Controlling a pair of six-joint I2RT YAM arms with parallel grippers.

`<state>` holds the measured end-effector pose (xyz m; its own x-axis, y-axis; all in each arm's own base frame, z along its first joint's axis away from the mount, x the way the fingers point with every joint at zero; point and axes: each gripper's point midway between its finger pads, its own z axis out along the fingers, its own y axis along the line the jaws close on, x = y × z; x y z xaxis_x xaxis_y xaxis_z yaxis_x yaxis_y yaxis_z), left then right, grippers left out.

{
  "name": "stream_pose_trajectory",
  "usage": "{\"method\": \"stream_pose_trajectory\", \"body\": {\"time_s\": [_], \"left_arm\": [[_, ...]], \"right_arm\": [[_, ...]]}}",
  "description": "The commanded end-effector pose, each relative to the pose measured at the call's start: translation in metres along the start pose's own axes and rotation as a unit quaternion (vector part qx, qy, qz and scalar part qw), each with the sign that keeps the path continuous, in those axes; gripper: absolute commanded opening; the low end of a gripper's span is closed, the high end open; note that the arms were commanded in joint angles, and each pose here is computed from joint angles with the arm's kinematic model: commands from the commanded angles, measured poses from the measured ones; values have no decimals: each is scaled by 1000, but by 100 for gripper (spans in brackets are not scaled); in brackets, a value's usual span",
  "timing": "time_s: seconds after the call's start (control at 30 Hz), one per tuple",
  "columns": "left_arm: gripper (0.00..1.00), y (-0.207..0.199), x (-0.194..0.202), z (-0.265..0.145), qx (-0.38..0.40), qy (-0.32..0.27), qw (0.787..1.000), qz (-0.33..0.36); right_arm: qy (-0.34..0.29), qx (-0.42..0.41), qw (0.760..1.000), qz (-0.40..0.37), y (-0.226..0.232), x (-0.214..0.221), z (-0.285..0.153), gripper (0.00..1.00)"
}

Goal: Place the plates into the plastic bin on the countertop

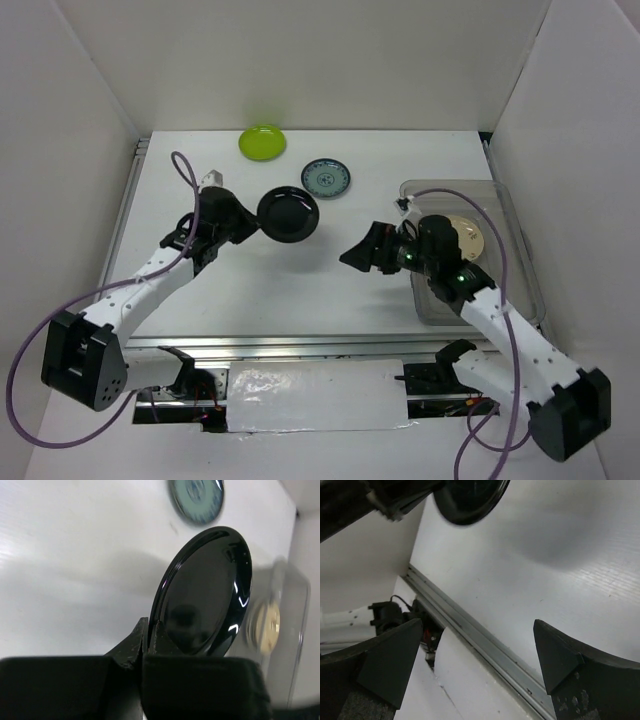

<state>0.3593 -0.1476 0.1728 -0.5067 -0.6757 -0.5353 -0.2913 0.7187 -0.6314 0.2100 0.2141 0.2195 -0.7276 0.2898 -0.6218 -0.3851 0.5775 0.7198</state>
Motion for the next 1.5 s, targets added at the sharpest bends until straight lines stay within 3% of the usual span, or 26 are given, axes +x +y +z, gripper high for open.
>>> {"method": "stream_pose_trajectory", "body": {"time_s": [0.0,0.2,0.37,0.53,0.77,0.83,0.87,0.9,0.93,0.97,1.0,1.03,1.07,1.1,1.13,1.2,1.23,1.27,1.33,1.37,1.47], "left_arm": [[0,-26,58,-25,138,123,978,102],[0,-34,116,-59,212,224,936,171],[0,-28,131,-76,229,239,927,177],[0,-28,126,-84,232,227,929,176],[0,-34,111,-94,236,202,935,175],[0,-35,105,-93,227,192,939,174],[0,-35,103,-93,224,188,940,176],[0,-35,100,-93,218,185,942,175],[2,-35,95,-91,211,178,946,173],[12,-35,92,-89,203,175,948,170],[32,-31,85,-85,182,160,957,162],[91,-26,79,-85,154,156,963,155],[99,-22,73,-84,132,145,969,149],[99,-14,60,-80,95,114,980,136],[99,-5,60,-86,68,118,982,128],[99,9,34,-94,23,52,993,101],[99,24,35,-98,1,47,994,96],[99,24,26,-111,11,22,996,84],[99,33,22,-122,21,-3,997,79],[99,36,23,-125,25,-4,996,80],[99,44,31,-130,25,12,994,106]], "right_arm": [[-27,6,999,-44,3,-33,30,100],[28,27,999,-21,-22,-3,67,95],[14,84,996,-3,-45,7,78,71],[8,91,996,12,-45,16,73,36],[20,67,997,17,-27,26,63,35],[16,63,998,20,-22,26,60,8],[15,61,998,21,-21,25,59,0],[16,55,998,22,-18,25,57,0],[14,48,999,21,-14,24,54,0],[10,48,999,23,-12,21,53,0],[7,51,998,22,-12,19,51,0],[-12,67,997,24,-15,9,46,0],[-24,84,996,28,-21,2,42,0],[-38,100,994,33,-27,-6,37,0],[-58,130,989,40,-35,-18,27,0],[-115,195,972,67,-65,-47,7,0],[-136,234,959,79,-79,-56,-9,0],[-197,297,928,108,-110,-80,-33,0],[-248,358,889,144,-143,-92,-66,0],[-296,395,853,172,-167,-106,-94,0],[-351,426,805,216,-204,-119,-128,0]]}}
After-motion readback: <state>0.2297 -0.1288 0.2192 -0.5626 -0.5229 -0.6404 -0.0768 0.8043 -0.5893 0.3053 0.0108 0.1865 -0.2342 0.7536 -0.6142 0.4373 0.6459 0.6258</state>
